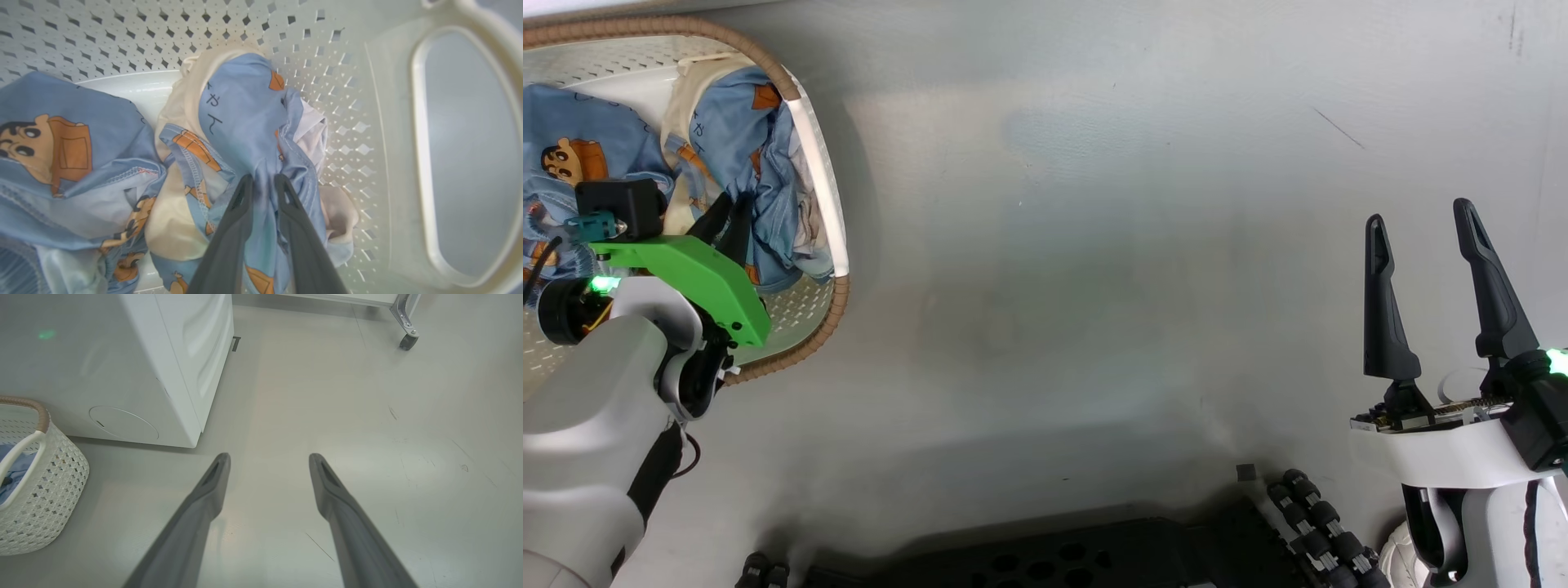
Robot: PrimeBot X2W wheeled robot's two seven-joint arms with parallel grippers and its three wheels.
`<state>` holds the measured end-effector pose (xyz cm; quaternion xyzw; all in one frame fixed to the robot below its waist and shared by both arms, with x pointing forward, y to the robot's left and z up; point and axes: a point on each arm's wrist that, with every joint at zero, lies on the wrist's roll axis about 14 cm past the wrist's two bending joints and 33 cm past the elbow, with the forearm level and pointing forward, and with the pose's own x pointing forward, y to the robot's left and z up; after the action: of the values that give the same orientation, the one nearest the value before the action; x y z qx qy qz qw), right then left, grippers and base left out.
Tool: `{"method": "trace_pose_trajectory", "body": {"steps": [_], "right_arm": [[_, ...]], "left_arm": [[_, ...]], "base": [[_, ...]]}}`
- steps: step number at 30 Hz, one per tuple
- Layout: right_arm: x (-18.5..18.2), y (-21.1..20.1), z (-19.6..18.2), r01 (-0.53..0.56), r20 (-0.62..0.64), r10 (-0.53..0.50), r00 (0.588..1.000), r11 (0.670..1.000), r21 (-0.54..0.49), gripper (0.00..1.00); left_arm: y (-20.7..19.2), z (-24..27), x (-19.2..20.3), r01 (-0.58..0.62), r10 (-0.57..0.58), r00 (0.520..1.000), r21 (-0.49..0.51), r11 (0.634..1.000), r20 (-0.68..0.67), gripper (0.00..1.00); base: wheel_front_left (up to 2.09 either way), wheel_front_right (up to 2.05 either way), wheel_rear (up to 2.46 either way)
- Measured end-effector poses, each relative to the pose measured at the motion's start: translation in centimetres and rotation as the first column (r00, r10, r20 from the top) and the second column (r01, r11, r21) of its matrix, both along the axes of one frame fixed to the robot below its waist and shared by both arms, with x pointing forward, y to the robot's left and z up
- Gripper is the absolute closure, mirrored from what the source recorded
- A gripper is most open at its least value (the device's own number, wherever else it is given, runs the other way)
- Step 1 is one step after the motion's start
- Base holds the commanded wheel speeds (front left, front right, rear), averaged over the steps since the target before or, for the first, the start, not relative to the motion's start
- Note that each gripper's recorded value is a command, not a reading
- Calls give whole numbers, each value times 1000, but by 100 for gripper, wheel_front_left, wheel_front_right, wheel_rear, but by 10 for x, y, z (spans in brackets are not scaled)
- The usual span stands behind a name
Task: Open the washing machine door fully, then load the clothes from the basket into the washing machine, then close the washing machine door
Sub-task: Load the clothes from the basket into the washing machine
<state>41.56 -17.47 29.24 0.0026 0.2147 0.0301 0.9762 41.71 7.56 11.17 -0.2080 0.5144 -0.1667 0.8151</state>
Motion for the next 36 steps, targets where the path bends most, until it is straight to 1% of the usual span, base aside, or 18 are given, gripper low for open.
{"method": "trace_pose_trajectory", "body": {"steps": [1, 9, 19, 26, 32, 36], "right_arm": [[0, 0, 0, 0, 1, 0, 1000, 1000, 0, 0], [1, 0, 1, 1, 4, -1, 1000, 1000, -1, 0], [1, 0, 3, 1, 8, -1, 1000, 1000, -1, 0], [4, 3, 5, -8, 20, 8, 1000, 1000, 9, 0], [31, 10, 20, -35, 112, 33, 993, 999, 22, 0], [41, 13, 30, -56, 151, 52, 987, 998, 20, 0]], "left_arm": [[-1, 0, -2, 9, -9, 1000, 1, 1000, -1, 82], [3, -2, -3, 16, -16, 1000, 12, 1000, -1, 100], [2, 0, 1, 5, -5, 1000, 6, 1000, 5, 100], [5, 6, 7, -21, 21, 999, 4, 1000, 43, 100], [0, 26, 19, -45, 48, 992, -25, 999, 118, 100], [-2, 41, 17, -46, 50, 989, -33, 998, 140, 100]], "base": [[0, 0, 0], [0, 0, 0], [0, 0, 0], [0, 0, 0], [0, 0, 0], [0, 0, 0]]}}
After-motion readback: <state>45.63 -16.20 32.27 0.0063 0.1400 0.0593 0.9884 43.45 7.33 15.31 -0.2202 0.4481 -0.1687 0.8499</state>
